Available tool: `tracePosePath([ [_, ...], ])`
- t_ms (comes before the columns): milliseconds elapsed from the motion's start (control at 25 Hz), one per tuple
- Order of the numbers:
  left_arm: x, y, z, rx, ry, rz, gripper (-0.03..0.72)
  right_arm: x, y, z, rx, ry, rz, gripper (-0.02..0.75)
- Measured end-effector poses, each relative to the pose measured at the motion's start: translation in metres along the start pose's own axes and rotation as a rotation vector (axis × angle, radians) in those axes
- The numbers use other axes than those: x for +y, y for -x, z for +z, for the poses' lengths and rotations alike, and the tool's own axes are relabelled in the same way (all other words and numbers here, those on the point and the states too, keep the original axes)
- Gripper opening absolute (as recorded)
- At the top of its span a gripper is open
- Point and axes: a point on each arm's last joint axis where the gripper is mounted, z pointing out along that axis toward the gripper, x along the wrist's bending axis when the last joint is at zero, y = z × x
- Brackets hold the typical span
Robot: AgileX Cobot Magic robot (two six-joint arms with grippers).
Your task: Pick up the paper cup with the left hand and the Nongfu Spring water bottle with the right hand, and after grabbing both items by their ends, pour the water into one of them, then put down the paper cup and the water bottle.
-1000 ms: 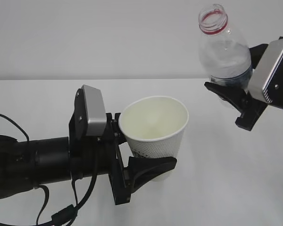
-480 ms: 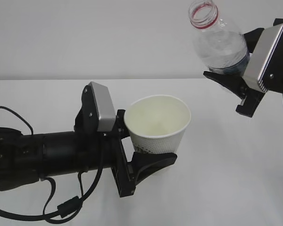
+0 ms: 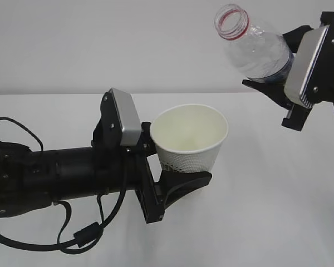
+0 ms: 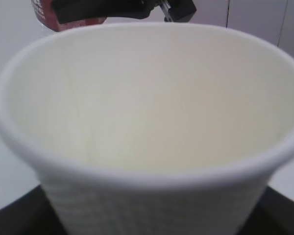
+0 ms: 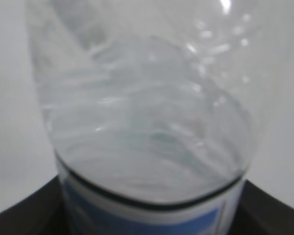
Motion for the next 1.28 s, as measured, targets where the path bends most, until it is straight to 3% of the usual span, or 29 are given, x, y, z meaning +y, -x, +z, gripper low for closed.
tracePosePath([
  [1280,0.0036,0.0047,-0.0001,-0.053,0.038,-0.042,0.570,0.0000,0.0027,0.0006,-0.004,-0.008,-0.255,0.482],
])
